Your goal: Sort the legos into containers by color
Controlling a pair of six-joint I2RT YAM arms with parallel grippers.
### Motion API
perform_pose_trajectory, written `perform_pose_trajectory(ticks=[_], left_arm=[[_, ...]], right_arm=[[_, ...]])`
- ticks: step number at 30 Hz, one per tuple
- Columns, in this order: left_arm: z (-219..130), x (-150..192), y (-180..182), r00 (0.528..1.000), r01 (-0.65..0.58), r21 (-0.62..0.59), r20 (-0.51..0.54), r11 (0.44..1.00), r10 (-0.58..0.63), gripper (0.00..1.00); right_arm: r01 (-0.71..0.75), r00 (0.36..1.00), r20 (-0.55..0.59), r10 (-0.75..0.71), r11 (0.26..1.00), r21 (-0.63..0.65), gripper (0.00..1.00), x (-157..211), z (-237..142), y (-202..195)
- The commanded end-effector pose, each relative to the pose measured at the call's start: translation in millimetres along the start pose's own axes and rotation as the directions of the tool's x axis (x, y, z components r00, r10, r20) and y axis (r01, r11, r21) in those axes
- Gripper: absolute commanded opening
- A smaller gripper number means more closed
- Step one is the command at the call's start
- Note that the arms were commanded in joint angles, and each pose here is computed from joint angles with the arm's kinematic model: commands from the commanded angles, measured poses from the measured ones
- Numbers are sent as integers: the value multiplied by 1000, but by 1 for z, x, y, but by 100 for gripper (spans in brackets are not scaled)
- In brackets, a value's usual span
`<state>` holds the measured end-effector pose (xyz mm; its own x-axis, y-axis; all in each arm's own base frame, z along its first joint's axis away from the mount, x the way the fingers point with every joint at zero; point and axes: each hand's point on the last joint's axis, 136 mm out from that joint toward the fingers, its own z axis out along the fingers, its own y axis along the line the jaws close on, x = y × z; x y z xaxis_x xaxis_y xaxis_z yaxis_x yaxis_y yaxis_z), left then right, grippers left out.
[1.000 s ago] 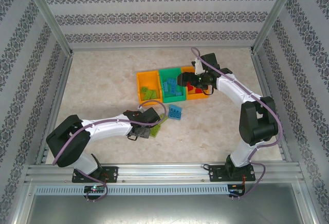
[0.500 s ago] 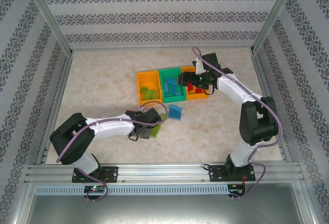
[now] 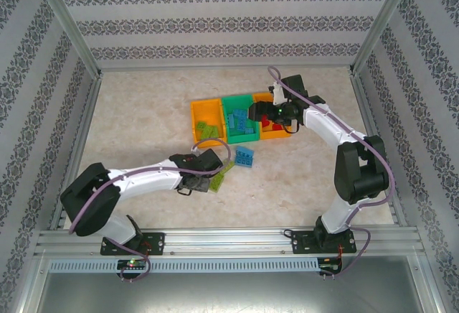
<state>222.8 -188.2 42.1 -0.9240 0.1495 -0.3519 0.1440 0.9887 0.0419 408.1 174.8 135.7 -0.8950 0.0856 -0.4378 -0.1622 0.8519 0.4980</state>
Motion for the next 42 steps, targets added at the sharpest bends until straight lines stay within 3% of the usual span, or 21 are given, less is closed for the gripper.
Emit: perform_pose_trajectory(ticks=[1, 7, 15, 25, 31, 36, 42], left_arm=[[-20, -5, 13, 999, 37, -27, 16, 999, -37, 27], [-50, -32, 13, 995, 28, -24, 93, 999, -25, 29], [-70, -115, 12, 975, 44, 48, 218, 998, -54, 28], [-39, -201, 13, 964, 80, 150, 239, 985, -115, 27], [-8, -226, 17, 966, 150, 146, 191, 978, -176, 28], [6, -240, 16, 962, 206, 152, 149, 967, -229, 37], [15, -242, 10, 960, 233, 167, 116, 958, -254, 59]], right_arm=[[14, 1000, 23, -14, 1000, -9, 98, -2, -11, 3], [91, 994, 53, -93, 995, 39, 98, 8, -18, 7], [202, 978, 30, -205, 975, 92, 98, 48, -15, 16], [5, 988, 157, -17, 997, 77, 98, 83, -8, 13], [0, 995, 102, -10, 996, 95, 98, 106, 3, 19], [-25, 998, 63, 17, 990, 137, 96, 123, 11, 17], [-1, 1000, 9, 0, 986, 169, 95, 135, 23, 18]])
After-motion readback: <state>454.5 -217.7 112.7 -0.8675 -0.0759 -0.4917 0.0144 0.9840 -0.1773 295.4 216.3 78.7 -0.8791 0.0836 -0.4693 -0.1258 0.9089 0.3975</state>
